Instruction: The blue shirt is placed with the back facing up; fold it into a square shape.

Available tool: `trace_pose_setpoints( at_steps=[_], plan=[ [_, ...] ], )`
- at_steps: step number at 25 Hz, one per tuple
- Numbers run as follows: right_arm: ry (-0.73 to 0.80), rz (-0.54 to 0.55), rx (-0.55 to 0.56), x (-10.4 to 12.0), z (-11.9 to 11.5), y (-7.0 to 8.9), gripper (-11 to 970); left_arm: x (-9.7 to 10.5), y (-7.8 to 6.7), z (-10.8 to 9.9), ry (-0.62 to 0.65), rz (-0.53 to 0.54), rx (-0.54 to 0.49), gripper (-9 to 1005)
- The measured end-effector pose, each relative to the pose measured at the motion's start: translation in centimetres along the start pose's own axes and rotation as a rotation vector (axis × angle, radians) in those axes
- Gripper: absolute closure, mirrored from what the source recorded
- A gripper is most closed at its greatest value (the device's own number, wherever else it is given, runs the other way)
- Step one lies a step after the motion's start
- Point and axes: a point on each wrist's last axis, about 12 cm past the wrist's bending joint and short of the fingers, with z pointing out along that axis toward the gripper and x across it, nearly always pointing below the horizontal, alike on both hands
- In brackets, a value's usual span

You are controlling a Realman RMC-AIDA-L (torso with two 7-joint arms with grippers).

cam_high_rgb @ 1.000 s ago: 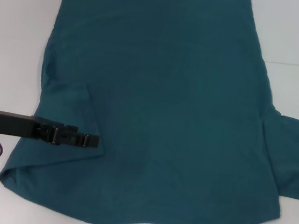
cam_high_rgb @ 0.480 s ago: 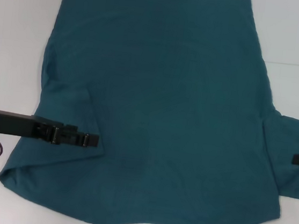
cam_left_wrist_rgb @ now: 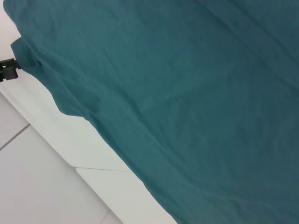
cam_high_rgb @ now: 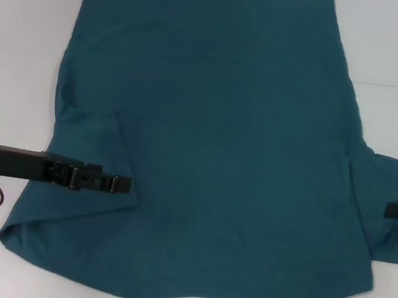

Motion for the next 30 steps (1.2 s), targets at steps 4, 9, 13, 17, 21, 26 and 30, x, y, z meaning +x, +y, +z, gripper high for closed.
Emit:
trace_pose_setpoints(
  at_steps=[4,9,13,17,21,26,30],
  plan=[
    [0.000,0.002,0.003,0.05,-0.03,-0.09,176,-0.06,-0.03,0.04,0.002,-0.006,0.001,75],
    [0.000,0.002,0.005,0.03,-0.10,-0.14,330,-0.14,-0.08,0.10,0.004,-0.004,0.002,75],
    [-0.001,0.004,0.009,0.02,-0.24,-0.26,447,-0.14,-0.09,0.12,0.005,-0.004,0.002,75],
    [-0.001,0.007,0.011,0.11,-0.30,-0.39,579,-0.13,-0.09,0.11,0.005,-0.004,0.002,75],
    [0.000,0.008,0.013,0.16,-0.35,-0.46,725,-0.13,-0.09,0.11,0.005,-0.004,0.002,75],
    [0.003,0.008,0.018,0.21,-0.39,-0.55,945,-0.11,-0.08,0.10,0.005,-0.005,0.002,75],
    [0.006,-0.014,0.052,0.02,-0.80,-0.86,955,-0.02,-0.05,0.07,0.005,-0.007,0.002,75]
  ],
)
